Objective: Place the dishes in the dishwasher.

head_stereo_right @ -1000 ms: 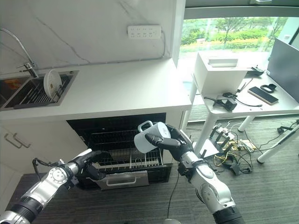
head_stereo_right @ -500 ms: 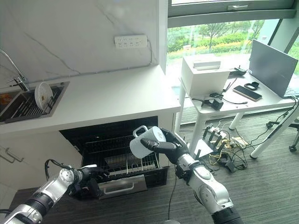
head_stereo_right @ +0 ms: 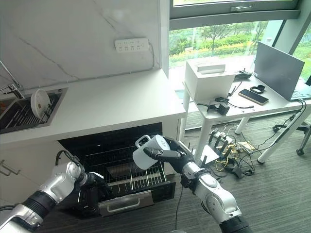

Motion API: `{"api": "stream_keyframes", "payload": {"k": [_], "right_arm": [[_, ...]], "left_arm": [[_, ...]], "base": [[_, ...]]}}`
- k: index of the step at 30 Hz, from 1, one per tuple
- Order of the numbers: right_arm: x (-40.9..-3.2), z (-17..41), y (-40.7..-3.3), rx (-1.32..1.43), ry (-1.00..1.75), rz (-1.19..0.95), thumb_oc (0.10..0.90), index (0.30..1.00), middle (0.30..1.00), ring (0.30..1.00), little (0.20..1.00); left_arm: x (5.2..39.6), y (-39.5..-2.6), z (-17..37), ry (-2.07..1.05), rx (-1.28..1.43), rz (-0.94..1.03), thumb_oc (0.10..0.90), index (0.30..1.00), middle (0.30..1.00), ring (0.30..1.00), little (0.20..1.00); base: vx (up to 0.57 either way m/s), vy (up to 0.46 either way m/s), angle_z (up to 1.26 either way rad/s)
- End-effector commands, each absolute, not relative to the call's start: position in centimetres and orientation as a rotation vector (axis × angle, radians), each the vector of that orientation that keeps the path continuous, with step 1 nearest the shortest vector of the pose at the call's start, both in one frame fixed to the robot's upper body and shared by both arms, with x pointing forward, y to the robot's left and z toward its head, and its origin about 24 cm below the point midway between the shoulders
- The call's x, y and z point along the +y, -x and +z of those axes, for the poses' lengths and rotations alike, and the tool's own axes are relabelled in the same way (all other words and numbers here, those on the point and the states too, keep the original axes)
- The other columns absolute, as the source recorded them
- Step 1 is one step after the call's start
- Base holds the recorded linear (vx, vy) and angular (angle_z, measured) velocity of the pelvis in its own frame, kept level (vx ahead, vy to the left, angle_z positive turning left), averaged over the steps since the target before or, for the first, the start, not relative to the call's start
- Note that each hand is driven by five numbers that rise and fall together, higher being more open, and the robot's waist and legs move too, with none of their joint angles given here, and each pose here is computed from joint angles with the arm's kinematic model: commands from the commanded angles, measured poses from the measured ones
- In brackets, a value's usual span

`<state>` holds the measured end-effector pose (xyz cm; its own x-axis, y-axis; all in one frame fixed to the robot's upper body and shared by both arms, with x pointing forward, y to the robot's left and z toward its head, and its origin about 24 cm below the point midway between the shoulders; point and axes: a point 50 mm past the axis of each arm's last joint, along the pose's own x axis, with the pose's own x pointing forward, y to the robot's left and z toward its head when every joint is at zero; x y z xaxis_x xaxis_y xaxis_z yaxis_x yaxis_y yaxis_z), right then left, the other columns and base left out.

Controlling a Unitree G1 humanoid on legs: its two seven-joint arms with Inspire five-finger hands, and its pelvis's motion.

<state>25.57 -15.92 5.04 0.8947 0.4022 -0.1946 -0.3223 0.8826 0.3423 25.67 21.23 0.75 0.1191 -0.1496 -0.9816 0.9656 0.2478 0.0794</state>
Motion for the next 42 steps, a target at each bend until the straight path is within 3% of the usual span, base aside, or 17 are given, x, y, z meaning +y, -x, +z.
{"api": "stream_keyframes", "payload": {"k": [1, 5, 13, 20, 31, 42], "right_arm": [[-15.3, 11.4, -27.6, -0.049, -0.328, 0.455, 0.4, 0.3, 0.3, 0.3, 0.3], [-16.3, 11.6, -27.3, -0.058, -0.324, 0.429, 0.4, 0.3, 0.3, 0.3, 0.3], [-18.0, 12.0, -27.7, -0.092, -0.298, 0.36, 0.4, 0.3, 0.3, 0.3, 0.3], [-17.0, 12.1, -29.4, -0.093, -0.265, 0.325, 0.4, 0.3, 0.3, 0.3, 0.3], [-17.2, 10.1, -31.1, -0.005, -0.166, 0.229, 0.4, 0.3, 0.3, 0.3, 0.3], [-19.0, 8.0, -31.7, 0.116, 0.057, 0.167, 0.4, 0.3, 0.3, 0.3, 0.3]], "left_arm": [[21.4, -18.6, -3.3, -0.579, 1.376, -1.329, 0.8, 0.9, 0.9, 0.9, 0.9], [21.2, -21.5, -0.8, -0.5, 1.052, -1.079, 0.8, 0.9, 0.9, 0.9, 0.9], [26.1, -27.7, 8.1, -0.146, 0.379, -0.528, 0.8, 0.9, 0.9, 0.9, 0.9], [25.4, -28.7, 8.7, 0.077, 0.057, -0.27, 0.8, 0.9, 0.9, 0.9, 0.9], [22.6, -29.5, 7.4, 0.2, 0.017, -0.147, 0.8, 0.9, 0.9, 0.9, 0.9], [19.8, -29.3, 5.7, 0.233, 0.107, -0.222, 0.8, 0.9, 0.9, 0.9, 0.9]], "base": [[0.0, -0.008, 0.05], [0.0, 0.0, 0.0], [0.0, 0.005, 0.15], [-0.01, 0.009, 0.15], [0.01, -0.007, 0.03], [0.06, -0.032, 0.03]]}}
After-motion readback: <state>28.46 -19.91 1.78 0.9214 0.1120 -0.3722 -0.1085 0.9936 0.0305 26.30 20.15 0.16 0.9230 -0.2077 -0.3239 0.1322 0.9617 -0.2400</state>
